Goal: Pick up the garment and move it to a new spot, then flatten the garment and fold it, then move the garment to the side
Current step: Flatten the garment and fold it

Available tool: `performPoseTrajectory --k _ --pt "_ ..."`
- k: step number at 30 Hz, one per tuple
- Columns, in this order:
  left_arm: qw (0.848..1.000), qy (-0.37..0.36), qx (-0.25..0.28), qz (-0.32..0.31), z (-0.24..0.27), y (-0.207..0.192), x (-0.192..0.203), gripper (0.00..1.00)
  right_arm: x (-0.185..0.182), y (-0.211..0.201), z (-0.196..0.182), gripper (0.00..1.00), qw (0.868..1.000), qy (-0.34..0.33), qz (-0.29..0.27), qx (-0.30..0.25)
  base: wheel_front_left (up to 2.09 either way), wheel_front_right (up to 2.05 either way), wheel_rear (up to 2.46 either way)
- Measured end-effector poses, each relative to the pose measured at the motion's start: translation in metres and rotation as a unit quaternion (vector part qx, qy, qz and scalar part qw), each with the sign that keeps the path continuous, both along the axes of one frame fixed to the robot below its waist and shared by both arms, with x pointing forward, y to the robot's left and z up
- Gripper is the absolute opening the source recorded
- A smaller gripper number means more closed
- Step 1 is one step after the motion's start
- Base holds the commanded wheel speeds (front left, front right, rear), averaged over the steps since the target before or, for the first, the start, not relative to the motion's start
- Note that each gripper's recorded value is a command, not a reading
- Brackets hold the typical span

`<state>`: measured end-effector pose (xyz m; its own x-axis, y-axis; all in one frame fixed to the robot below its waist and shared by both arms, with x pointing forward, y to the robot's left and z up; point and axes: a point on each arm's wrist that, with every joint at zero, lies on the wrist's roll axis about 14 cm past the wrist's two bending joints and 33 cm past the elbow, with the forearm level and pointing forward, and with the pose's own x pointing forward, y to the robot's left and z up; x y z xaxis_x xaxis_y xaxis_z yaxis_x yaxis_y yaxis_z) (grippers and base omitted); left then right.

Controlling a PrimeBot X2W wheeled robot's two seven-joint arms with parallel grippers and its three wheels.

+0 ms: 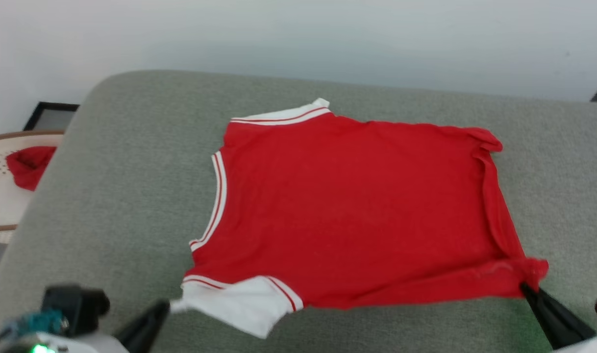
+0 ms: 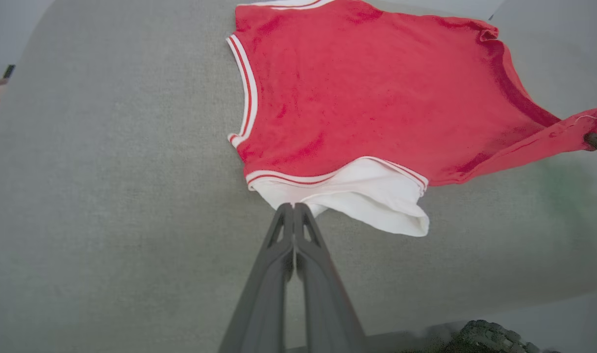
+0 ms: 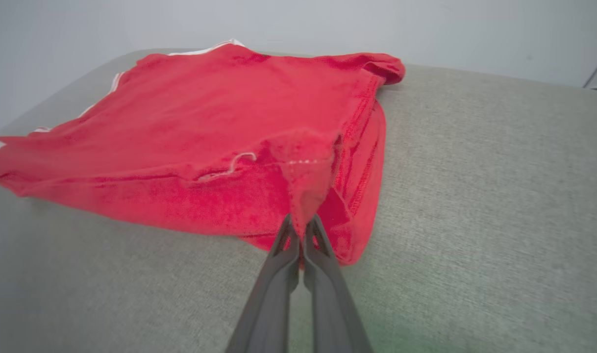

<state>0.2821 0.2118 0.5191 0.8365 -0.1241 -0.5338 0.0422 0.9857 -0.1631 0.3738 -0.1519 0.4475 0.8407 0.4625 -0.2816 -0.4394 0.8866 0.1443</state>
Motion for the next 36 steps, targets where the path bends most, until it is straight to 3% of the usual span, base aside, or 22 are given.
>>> performPoseTrajectory --k 10,19,29,30,32,33,34,35,36 --pt "0.985 -0.07 0.109 -0.114 0.033 -0.002 0.099 0.0 0.045 -0.005 0.018 0.0 0.999 0.002 -0.039 -0.002 0.0 0.0 0.0" --pt "0.978 -0.015 0.116 -0.174 -0.009 -0.021 0.166 0.0 0.07 -0.009 -0.012 0.0 0.996 0.059 -0.067 -0.022 0.0 0.0 0.0" --pt "0.978 0.068 0.086 -0.179 -0.053 -0.023 0.181 0.0 0.077 -0.003 -0.031 0.0 0.992 0.109 -0.063 -0.028 0.0 0.0 0.0" --pt "0.978 0.073 0.084 -0.177 -0.054 -0.023 0.182 0.02 0.076 -0.003 -0.032 0.0 0.991 0.111 -0.063 -0.029 0.0 0.0 0.0" --pt "0.978 0.08 0.077 -0.174 -0.056 -0.022 0.181 0.32 0.076 -0.002 -0.033 0.0 0.991 0.119 -0.062 -0.03 0.0 0.0 0.0" --pt "0.979 0.082 0.074 -0.17 -0.055 -0.022 0.181 0.46 0.077 -0.002 -0.033 0.31 0.99 0.123 -0.061 -0.033 0.0 0.0 0.0" --pt "0.98 0.079 0.072 -0.169 -0.052 -0.022 0.182 0.72 0.076 -0.002 -0.033 0.73 0.99 0.125 -0.061 -0.033 0.0 0.0 0.0" --pt "0.98 0.076 0.072 -0.169 -0.05 -0.022 0.182 0.86 0.076 -0.002 -0.032 1.0 0.989 0.128 -0.061 -0.033 0.0 0.0 0.0" --pt "0.98 0.073 0.073 -0.171 -0.047 -0.022 0.181 0.96 0.076 -0.002 -0.031 1.0 0.989 0.129 -0.062 -0.032 0.0 0.0 0.0"
